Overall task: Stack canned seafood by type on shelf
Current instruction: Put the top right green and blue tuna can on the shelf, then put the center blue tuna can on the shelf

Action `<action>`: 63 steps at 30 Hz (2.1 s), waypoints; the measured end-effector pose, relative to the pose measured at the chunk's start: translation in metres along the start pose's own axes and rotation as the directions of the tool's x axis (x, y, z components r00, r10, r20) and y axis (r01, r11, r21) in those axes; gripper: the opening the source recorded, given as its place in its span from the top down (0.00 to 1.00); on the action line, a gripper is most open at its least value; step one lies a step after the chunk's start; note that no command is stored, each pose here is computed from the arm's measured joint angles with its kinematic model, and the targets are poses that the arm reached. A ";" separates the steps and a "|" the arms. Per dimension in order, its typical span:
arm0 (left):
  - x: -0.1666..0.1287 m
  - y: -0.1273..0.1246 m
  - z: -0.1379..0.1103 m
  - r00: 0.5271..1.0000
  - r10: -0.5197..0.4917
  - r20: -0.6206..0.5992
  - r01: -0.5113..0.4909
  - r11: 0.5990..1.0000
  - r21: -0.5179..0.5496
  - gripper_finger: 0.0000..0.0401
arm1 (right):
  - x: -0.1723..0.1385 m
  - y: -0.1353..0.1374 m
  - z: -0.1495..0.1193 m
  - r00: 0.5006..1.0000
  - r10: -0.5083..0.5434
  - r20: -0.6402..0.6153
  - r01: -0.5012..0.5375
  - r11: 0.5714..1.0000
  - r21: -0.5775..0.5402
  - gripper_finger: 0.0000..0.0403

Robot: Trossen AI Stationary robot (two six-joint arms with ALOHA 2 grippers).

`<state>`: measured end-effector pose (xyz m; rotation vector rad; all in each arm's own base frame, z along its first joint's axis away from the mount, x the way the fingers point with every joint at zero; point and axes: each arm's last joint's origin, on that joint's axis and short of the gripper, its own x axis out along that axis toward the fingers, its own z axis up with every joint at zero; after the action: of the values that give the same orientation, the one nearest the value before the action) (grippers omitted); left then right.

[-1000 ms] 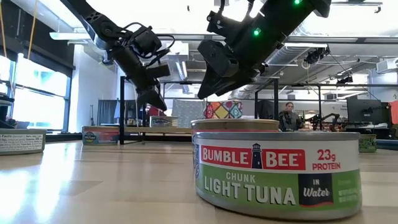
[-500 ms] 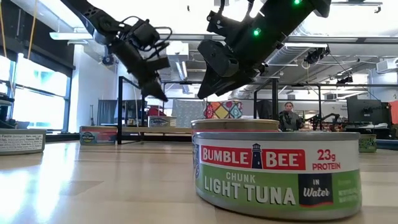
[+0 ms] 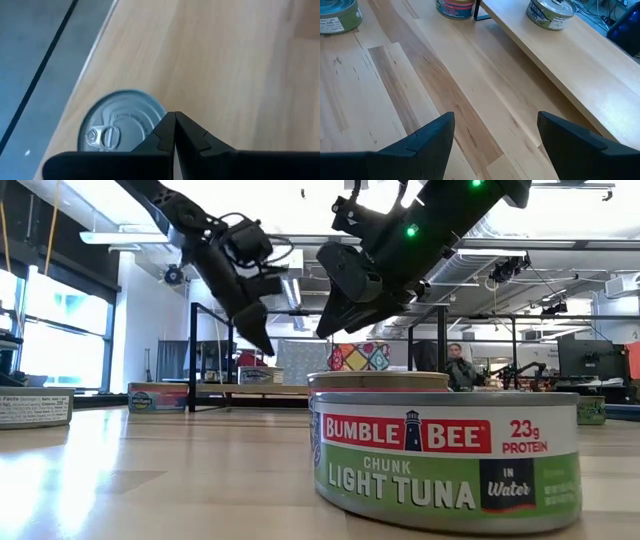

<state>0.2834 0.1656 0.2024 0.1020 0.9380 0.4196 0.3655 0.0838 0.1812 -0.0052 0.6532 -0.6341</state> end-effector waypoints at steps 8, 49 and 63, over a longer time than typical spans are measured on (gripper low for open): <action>0.021 0.002 0.000 0.995 0.072 -0.070 -0.072 0.997 0.006 1.00 | 0.000 0.000 0.000 1.000 0.000 0.000 0.000 1.000 0.003 0.31; -0.060 -0.074 0.014 0.997 -0.030 0.072 0.011 0.969 0.245 1.00 | -0.005 0.003 -0.002 0.987 0.139 -0.081 -0.145 0.987 -0.067 0.31; -0.089 -0.212 -0.043 0.906 -0.347 0.243 0.260 0.909 0.326 1.00 | -0.076 0.051 -0.049 0.826 0.519 -0.221 -0.549 0.829 -0.108 0.31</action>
<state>0.2678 -0.0669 0.1889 0.2704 0.6960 -0.0307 0.3191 0.1763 0.1745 0.0806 0.8425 -0.0273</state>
